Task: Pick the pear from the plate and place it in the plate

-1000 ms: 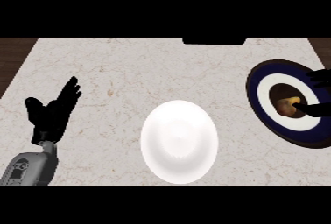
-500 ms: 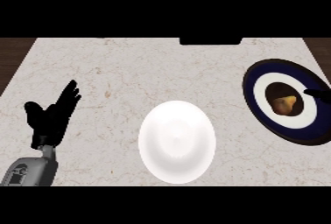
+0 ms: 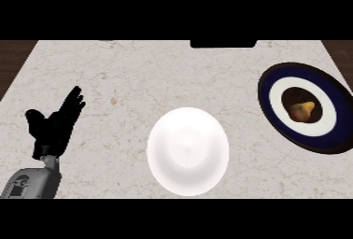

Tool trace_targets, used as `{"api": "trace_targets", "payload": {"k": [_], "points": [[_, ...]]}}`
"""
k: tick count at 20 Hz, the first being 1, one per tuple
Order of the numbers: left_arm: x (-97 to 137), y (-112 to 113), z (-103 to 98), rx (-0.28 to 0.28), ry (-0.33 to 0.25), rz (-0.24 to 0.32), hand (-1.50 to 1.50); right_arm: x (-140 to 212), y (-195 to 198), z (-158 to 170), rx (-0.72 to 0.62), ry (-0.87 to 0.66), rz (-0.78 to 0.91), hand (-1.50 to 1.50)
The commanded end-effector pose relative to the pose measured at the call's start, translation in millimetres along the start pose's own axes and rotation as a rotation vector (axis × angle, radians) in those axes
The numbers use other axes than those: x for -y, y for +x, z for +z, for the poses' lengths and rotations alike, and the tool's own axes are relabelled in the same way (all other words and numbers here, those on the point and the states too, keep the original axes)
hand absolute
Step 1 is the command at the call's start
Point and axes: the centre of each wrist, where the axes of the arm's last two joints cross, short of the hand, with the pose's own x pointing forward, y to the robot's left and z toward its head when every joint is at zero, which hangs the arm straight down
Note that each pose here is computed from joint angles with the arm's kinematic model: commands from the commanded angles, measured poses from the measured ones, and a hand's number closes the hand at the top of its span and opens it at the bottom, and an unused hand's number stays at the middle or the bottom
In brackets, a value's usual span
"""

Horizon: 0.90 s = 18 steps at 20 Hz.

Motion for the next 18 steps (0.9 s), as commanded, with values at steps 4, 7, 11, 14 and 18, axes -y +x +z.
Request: {"api": "trace_targets", "payload": {"k": [4,7,11,14,18], "points": [[-10,15,-2,0.012,0.008,-0.002,0.0,20,-17,25,0.007,0.025,-0.079,-1.5],[-4,15,2,0.006,-0.027,-0.01,0.0,50,-14,34,0.02,0.016,-0.075,-1.5],[5,5,-2,0.021,-0.019,0.004,0.0,59,-34,49,0.015,-0.016,-0.052,-1.5],[13,8,-2,0.019,-0.04,-0.003,0.0,70,-31,55,0.036,-0.05,-0.056,-1.5],[11,6,-15,0.019,-0.026,0.0,0.0,75,-15,46,0.01,-0.035,-0.03,-1.5]]}}
